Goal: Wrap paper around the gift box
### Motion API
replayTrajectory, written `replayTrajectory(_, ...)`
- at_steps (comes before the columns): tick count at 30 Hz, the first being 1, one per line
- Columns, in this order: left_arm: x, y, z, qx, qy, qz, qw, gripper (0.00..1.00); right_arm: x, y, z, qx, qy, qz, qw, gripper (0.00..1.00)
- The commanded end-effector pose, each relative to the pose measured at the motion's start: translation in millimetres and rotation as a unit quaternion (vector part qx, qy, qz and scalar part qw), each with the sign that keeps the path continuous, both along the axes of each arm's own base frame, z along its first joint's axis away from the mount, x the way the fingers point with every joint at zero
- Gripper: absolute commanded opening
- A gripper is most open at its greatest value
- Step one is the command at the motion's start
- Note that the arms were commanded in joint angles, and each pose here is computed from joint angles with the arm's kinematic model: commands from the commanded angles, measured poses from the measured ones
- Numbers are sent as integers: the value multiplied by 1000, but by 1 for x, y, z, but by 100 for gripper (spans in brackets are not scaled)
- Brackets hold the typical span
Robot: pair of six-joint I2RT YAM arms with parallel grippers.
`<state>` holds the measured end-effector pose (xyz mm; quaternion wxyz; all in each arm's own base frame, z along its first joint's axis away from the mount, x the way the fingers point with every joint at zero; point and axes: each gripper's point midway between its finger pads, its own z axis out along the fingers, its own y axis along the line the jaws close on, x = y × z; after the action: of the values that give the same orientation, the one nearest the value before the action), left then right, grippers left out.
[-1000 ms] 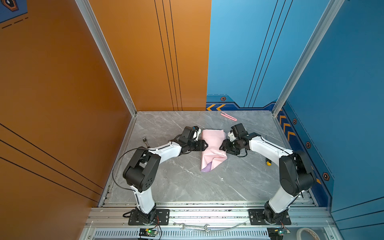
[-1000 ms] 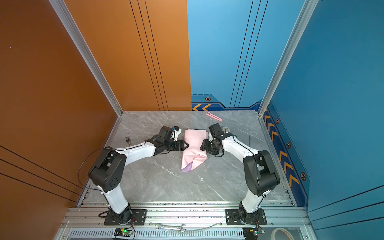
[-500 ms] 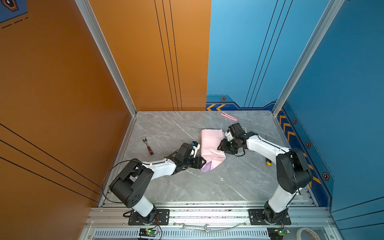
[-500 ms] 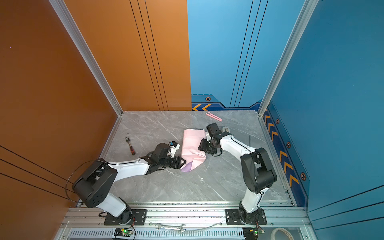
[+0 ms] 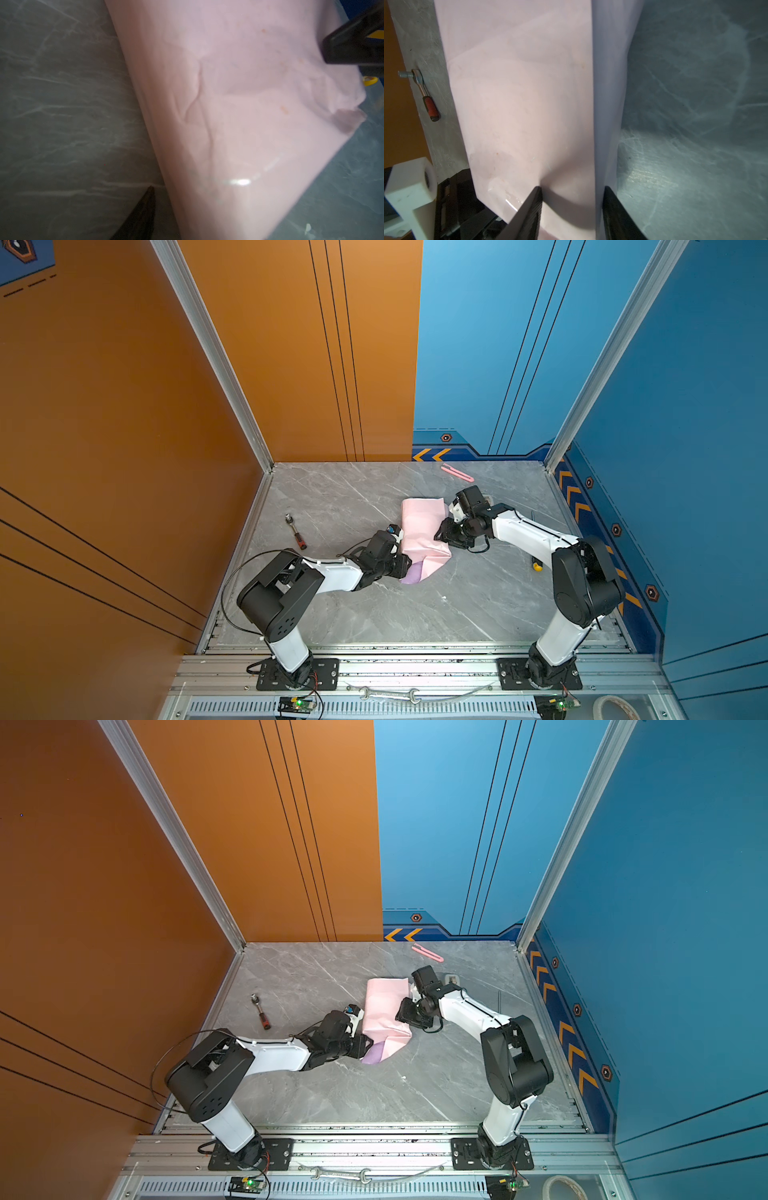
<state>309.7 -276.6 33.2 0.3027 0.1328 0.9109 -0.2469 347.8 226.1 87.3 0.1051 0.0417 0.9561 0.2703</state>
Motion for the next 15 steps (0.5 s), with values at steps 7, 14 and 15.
replayTrajectory(7, 12, 3, -7, 66, -52, 39, 996, 6, -8, 2, -10, -21, 10, 14, 1000, 47)
replayTrajectory(14, 11, 0, 4, 82, -76, 42, 993, 0, -10, 1, -12, -28, 10, 4, 1000, 47)
replayTrajectory(15, 10, 0, 5, 81, -75, 44, 993, 9, -9, 0, -12, -30, 9, 2, 1000, 48)
